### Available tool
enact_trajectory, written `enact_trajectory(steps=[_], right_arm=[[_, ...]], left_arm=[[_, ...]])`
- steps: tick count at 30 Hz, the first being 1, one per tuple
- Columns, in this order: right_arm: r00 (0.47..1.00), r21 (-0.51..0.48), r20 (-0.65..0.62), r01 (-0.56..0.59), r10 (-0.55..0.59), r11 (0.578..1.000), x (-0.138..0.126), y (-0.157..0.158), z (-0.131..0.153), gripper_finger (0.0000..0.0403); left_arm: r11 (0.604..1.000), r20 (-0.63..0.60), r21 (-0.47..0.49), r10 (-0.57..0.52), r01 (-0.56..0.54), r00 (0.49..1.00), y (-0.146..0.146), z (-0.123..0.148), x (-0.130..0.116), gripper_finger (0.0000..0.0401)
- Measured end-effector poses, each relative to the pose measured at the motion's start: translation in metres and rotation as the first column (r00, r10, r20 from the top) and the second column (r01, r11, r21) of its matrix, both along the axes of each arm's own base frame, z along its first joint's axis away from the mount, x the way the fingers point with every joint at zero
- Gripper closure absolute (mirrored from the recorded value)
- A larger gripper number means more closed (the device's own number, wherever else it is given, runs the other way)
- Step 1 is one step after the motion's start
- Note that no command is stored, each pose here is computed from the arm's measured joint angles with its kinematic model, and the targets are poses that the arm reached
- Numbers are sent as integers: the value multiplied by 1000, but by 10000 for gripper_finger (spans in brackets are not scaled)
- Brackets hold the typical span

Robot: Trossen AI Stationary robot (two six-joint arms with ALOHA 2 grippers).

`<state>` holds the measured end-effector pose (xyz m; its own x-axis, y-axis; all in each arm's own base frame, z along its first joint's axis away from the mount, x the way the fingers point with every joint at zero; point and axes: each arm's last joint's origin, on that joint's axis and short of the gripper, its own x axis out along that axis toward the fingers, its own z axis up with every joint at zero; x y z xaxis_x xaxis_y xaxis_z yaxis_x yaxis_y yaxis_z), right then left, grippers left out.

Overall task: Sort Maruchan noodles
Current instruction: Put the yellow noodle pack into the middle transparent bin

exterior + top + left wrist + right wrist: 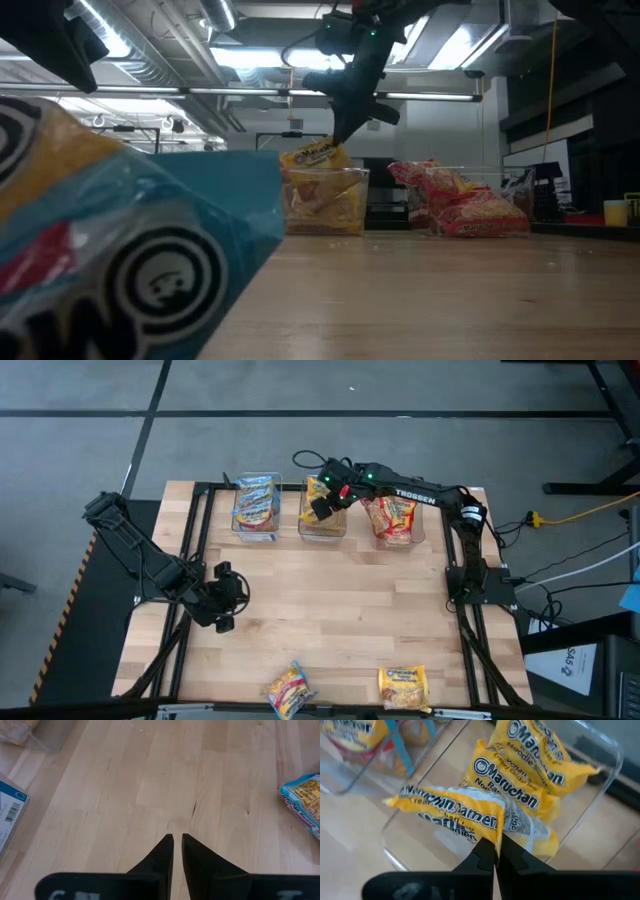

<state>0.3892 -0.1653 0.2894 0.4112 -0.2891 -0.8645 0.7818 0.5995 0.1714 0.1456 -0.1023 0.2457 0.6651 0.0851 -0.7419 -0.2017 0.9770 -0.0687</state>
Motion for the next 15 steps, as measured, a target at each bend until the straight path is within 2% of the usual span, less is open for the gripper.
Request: enact_trajectory(steps=[4, 10, 15], right_arm=[[996, 78, 37, 73, -76, 994, -1, -2, 0, 403], [987, 119, 56, 146, -153, 982, 0, -1, 0, 394], [982, 153, 67, 164, -176, 974, 0, 0, 0, 379]], left_arm=[[1000, 0, 0, 0, 0, 1000, 0, 0, 0, 368], [1000, 0, 0, 0, 0, 1000, 0, 0, 0, 368], [1000, 0, 0, 0, 0, 1000, 0, 0, 0, 368]])
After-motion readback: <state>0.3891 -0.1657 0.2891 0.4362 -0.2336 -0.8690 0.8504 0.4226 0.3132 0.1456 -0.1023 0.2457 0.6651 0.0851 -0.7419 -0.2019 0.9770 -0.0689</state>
